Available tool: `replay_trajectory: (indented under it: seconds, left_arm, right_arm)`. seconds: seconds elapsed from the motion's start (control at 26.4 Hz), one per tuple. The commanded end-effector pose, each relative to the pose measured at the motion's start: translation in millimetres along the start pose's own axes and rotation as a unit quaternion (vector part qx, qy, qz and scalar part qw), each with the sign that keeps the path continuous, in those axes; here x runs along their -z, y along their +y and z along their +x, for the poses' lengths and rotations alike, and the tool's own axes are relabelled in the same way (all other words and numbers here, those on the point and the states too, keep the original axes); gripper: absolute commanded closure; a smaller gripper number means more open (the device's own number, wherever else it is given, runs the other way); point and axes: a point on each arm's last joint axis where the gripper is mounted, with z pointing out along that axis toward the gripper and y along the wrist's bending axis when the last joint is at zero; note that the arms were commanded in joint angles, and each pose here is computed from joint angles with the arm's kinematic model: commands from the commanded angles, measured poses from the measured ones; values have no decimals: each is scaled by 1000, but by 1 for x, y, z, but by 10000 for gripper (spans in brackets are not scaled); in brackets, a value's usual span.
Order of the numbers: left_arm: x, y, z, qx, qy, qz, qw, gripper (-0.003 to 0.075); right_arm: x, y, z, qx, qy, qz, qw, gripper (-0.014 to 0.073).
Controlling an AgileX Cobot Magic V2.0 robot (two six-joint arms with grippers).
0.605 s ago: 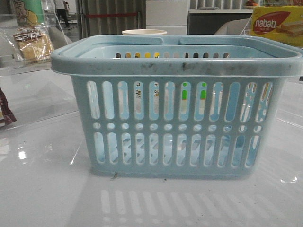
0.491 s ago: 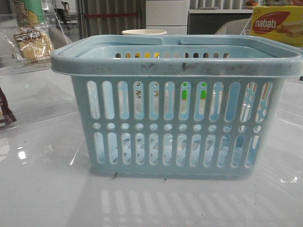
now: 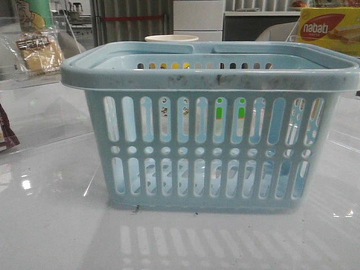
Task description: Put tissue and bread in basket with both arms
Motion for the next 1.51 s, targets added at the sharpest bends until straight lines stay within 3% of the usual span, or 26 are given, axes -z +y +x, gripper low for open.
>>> replay_trajectory:
  seconds: [0.0, 0.26, 0.42, 0.57, 0.83, 1.06, 1.25, 1.47]
  left_arm:
    - [2, 1, -9, 5, -52, -5, 999, 629]
    - [2, 1, -10, 5, -62, -6, 998, 629]
    - [5, 2, -29, 5, -116, -10, 993, 629]
    - [15, 4, -74, 5, -159, -11, 987, 629]
    - [17, 8, -157, 5, -152, -7, 988, 629]
    - [-11, 9, -184, 4, -47, 1, 999, 629]
    - [-38, 7, -166, 4, 67, 8, 998, 629]
    - [-61, 6, -142, 5, 178, 15, 984, 629]
  right_arm:
    - [2, 1, -10, 4, -59, -3, 998, 536]
    - [3, 1, -19, 3, -104, -5, 995, 536]
    - [7, 0, -44, 4, -124, -3, 992, 536]
    - [12, -2, -89, 3, -110, 3, 994, 536]
    - [-10, -5, -152, 2, -42, 9, 999, 536]
    - [-40, -7, -169, 1, 83, 14, 996, 536]
    - [-64, -7, -148, 2, 196, 16, 980, 536]
    - [-79, -7, -127, 2, 290, 18, 957, 536]
